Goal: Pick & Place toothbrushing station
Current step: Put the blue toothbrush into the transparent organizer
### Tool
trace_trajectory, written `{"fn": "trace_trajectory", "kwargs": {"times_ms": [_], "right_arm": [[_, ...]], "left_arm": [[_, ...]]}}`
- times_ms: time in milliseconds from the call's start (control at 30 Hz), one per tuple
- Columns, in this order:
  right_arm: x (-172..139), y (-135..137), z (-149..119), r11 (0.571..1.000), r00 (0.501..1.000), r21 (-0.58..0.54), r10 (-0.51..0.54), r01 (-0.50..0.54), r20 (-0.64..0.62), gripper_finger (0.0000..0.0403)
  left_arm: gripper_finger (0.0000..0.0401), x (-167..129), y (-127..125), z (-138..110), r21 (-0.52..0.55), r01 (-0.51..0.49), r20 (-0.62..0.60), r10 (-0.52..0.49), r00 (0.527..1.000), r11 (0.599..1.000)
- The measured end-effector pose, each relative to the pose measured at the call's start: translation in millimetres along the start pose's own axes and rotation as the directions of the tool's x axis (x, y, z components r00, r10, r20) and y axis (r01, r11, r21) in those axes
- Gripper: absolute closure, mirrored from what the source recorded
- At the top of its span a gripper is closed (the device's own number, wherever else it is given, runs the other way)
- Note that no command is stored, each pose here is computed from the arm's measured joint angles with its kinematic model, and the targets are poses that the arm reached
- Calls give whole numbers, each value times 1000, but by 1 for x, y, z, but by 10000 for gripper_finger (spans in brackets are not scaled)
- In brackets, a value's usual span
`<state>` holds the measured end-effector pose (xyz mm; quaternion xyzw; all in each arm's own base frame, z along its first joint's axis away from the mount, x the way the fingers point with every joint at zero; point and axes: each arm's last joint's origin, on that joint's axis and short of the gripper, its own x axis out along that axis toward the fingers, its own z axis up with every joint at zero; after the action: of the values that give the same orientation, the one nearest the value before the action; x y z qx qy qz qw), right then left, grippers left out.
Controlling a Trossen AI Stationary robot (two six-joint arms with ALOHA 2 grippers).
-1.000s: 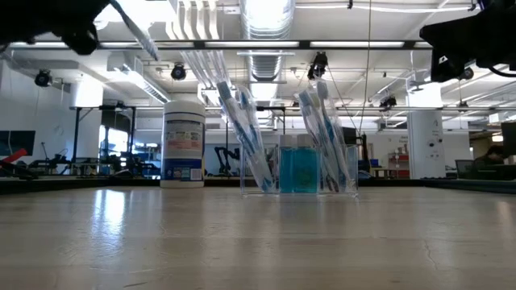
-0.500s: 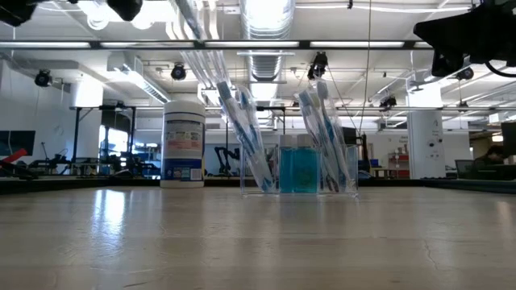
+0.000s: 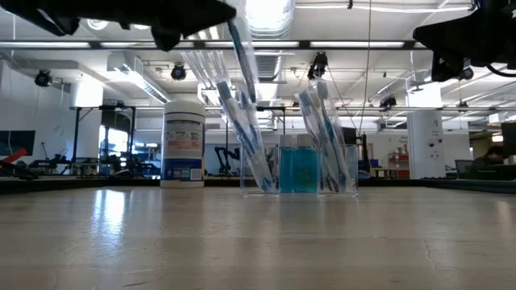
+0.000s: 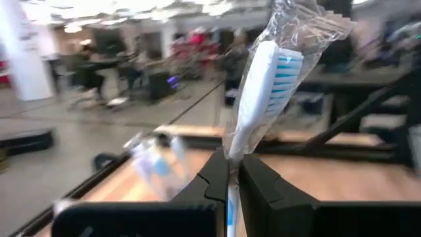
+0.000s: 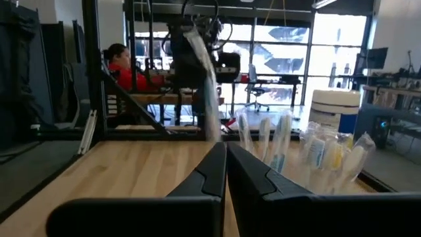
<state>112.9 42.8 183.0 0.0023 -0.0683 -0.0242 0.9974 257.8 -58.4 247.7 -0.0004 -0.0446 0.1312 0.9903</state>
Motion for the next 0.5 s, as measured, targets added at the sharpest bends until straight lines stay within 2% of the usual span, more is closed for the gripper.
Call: {"fn": "trace_trajectory", "kwargs": {"times_ms": [133,267,367,500], "right_arm": [[1,1,-1,1000,1000,8,1,-1,-10,394],[1,1,-1,1000,1000,18,1,-1,-11,394],[1,1,-1,1000,1000,31,1,-1,-11,394],[1,1,-2,999,1000,33,2,-1,-12,394]], "left_arm": [[385,21,-3,-15,58,-104,-56,108,993,993],[385,40,0,-19,74,-217,-55,221,974,973],[383,51,4,-31,95,-249,-93,257,962,964],[382,61,11,-41,72,-287,-110,294,949,955]]}}
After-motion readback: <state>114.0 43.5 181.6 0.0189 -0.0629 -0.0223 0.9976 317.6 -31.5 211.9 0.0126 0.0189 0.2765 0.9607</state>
